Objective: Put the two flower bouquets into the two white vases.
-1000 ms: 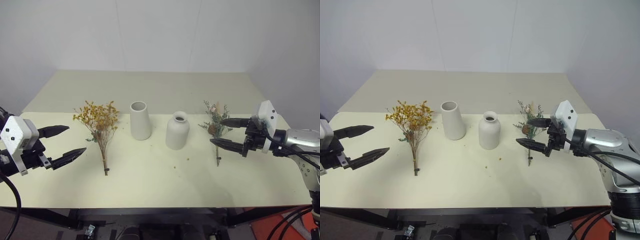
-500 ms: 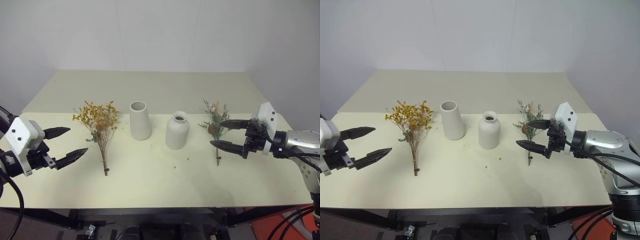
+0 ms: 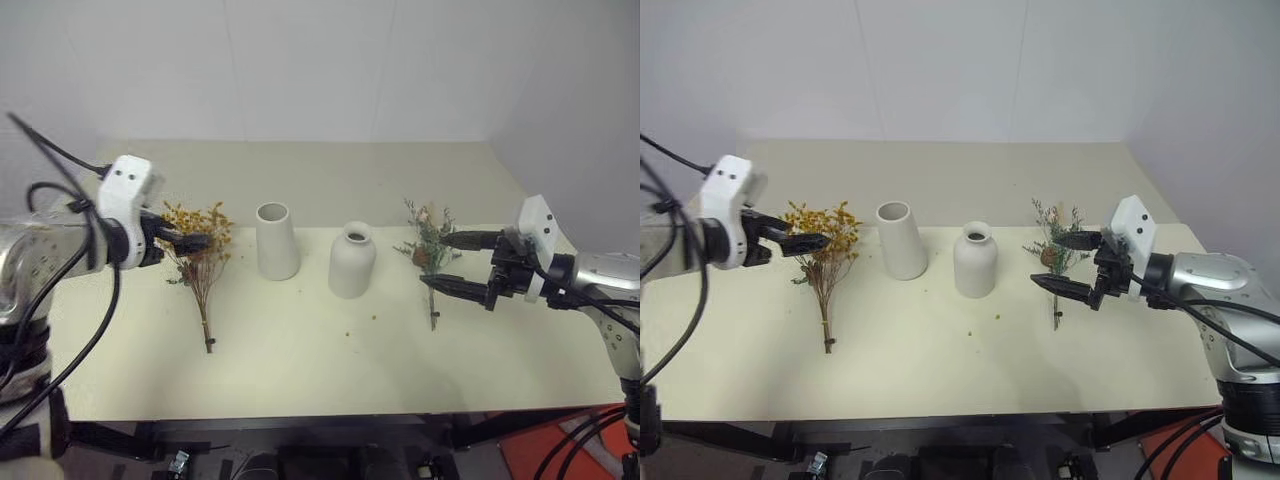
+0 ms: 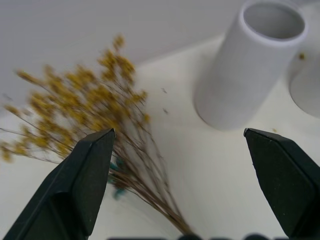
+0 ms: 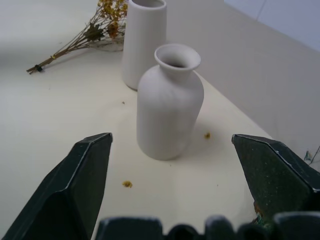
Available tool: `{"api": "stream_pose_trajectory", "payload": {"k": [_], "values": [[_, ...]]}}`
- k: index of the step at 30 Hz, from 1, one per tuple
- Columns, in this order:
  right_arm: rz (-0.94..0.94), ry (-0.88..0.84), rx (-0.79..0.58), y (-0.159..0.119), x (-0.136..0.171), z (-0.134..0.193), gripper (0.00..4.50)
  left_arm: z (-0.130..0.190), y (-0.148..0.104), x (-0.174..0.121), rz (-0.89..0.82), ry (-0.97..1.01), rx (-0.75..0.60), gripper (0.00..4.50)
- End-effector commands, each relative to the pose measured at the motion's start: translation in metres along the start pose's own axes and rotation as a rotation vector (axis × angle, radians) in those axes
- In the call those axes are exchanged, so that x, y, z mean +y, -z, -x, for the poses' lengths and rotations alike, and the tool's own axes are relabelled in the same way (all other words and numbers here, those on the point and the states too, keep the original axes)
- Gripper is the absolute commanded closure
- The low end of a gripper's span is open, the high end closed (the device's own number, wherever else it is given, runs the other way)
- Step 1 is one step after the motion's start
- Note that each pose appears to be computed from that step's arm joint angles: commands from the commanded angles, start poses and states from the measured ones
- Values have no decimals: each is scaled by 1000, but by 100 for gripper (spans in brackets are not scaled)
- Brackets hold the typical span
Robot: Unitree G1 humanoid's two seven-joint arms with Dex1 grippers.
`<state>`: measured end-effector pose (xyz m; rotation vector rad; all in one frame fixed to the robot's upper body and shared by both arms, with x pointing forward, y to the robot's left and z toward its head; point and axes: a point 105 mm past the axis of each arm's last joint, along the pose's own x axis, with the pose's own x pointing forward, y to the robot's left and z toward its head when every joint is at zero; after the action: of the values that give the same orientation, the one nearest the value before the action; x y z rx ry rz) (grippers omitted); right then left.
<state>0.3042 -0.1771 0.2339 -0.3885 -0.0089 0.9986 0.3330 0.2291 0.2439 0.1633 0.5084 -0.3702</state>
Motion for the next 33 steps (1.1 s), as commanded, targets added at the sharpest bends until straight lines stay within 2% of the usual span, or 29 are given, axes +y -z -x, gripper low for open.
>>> {"api": "stream_pose_trajectory", "payload": {"k": [1,6,12,18,25,33], "values": [[88,-46,-96,-34,-1,-4,0,-4,-1,5,16,-59,131,1],[139,-109,-138,-54,-2,-14,0,-10,1,16,57,-92,253,1],[162,-167,-146,-57,0,-24,0,-22,18,23,151,-117,387,1],[173,-182,-150,-59,-2,-25,0,-26,40,18,199,-102,489,1],[184,-202,-146,-61,-5,-27,0,-40,70,11,239,-131,593,1],[197,-217,-142,-66,-9,-27,0,-57,82,8,312,-181,637,1]]}}
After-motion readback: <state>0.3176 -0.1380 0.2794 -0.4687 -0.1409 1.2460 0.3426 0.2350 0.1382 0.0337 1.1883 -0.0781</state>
